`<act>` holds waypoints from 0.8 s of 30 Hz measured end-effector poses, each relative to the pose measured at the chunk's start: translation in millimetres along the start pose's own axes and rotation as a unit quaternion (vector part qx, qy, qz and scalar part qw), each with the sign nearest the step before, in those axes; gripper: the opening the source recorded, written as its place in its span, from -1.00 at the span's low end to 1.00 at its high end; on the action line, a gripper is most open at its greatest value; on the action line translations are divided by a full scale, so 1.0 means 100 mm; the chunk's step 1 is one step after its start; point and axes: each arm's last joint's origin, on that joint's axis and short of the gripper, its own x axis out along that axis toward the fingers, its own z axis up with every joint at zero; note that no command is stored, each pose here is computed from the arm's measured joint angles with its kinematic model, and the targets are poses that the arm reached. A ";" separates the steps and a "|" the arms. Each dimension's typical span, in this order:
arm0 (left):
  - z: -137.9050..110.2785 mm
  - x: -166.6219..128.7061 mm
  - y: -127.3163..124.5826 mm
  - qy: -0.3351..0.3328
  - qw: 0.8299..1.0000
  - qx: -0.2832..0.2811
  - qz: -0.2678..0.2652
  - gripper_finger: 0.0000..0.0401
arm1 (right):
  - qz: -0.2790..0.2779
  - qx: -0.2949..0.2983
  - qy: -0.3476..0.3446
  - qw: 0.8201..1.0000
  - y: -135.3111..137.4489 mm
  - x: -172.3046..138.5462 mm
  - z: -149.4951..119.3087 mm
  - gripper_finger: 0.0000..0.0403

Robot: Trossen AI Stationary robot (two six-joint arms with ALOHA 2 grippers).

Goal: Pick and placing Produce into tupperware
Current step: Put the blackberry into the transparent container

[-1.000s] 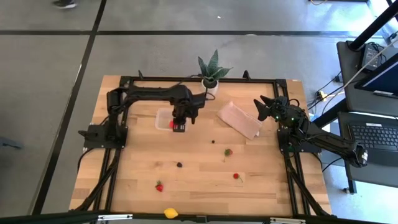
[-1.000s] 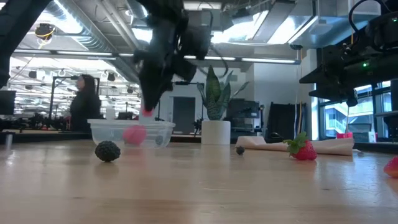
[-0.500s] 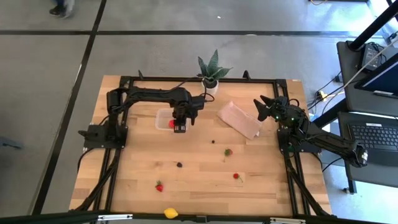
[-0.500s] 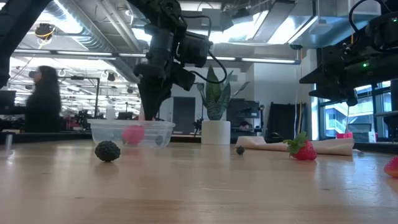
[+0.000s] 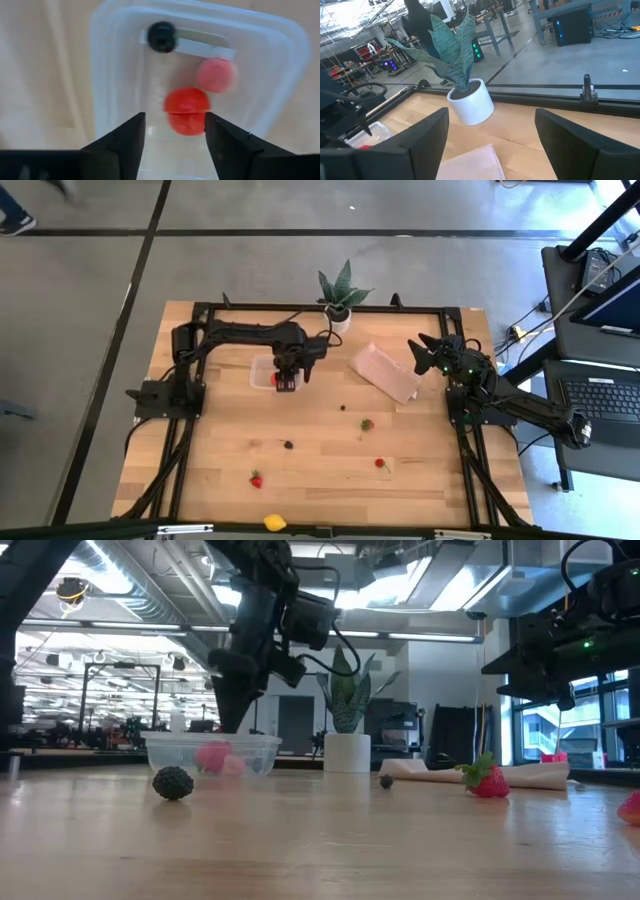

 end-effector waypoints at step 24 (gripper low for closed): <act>-0.29 -1.16 -0.81 -0.199 0.979 0.044 0.022 0.35 | 0.000 -0.003 0.000 1.000 0.00 0.00 0.00 0.47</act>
